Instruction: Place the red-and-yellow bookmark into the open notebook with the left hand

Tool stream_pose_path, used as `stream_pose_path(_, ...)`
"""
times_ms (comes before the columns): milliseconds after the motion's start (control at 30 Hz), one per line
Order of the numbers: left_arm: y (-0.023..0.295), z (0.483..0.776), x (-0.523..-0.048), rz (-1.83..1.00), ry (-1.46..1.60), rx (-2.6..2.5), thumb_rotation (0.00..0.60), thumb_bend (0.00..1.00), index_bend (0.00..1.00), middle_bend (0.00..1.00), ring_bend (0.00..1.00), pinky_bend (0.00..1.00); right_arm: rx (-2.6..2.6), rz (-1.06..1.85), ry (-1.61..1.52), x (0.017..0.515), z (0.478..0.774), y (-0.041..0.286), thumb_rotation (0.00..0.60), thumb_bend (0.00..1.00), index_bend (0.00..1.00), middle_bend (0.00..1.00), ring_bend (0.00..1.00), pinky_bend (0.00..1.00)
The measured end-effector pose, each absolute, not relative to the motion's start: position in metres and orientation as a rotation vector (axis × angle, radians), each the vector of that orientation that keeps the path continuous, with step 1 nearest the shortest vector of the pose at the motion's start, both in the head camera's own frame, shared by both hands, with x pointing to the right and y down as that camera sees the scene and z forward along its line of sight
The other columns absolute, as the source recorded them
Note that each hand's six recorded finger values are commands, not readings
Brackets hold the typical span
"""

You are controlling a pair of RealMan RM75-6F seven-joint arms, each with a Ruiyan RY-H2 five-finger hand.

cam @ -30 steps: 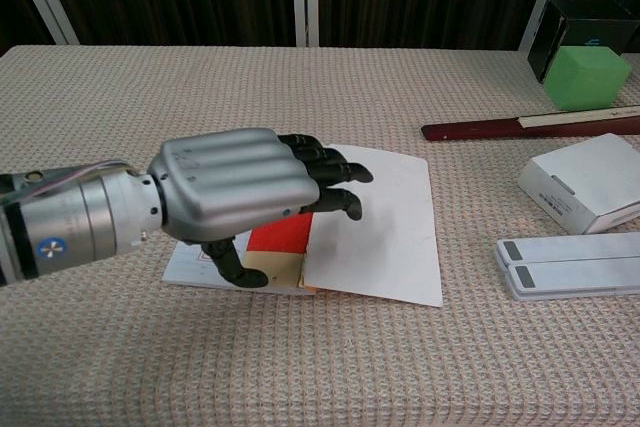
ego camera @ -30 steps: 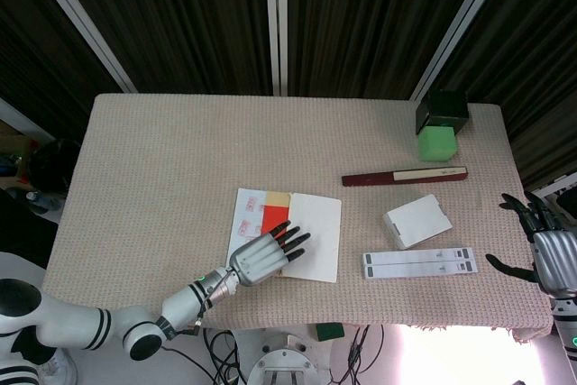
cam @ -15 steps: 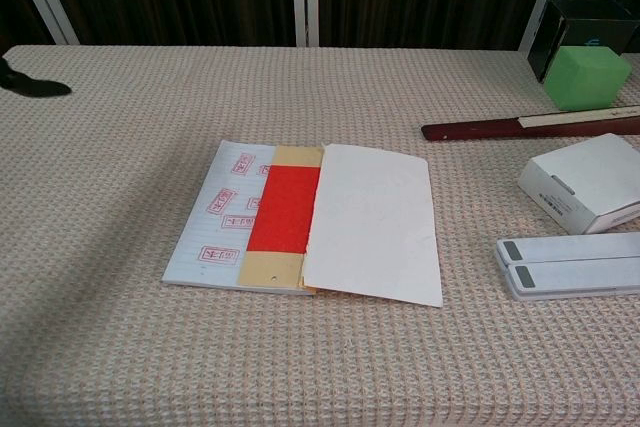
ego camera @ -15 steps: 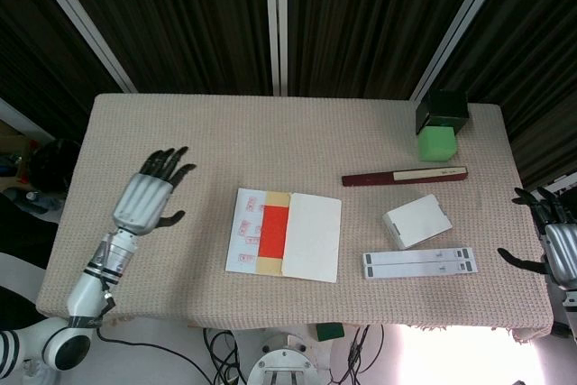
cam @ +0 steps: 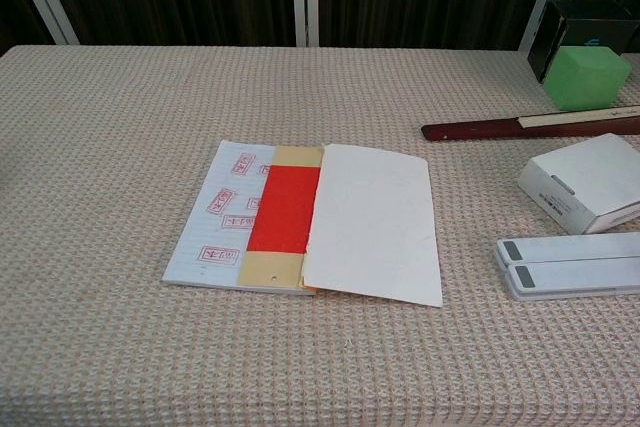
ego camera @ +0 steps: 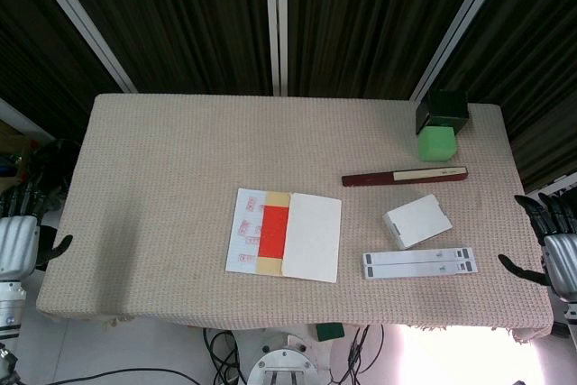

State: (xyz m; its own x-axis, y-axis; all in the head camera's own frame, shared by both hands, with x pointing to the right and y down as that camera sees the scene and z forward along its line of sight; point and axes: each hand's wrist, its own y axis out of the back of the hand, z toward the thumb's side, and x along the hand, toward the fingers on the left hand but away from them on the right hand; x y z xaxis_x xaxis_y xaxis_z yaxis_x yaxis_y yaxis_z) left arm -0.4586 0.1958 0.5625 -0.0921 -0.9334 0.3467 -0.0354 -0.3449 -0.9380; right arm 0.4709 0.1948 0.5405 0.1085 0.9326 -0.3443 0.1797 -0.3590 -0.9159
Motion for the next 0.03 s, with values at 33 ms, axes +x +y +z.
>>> stream_pose_path(33,0.2016,0.5628,-0.4575,-1.528,1.095,-1.439,0.600,0.16,0.19,0.02,0.00,0.08,-1.663,1.306,-1.095,0.4688,0.5405,0.1966,0.600,0.15,0.08,0.12,0.00,0.00)
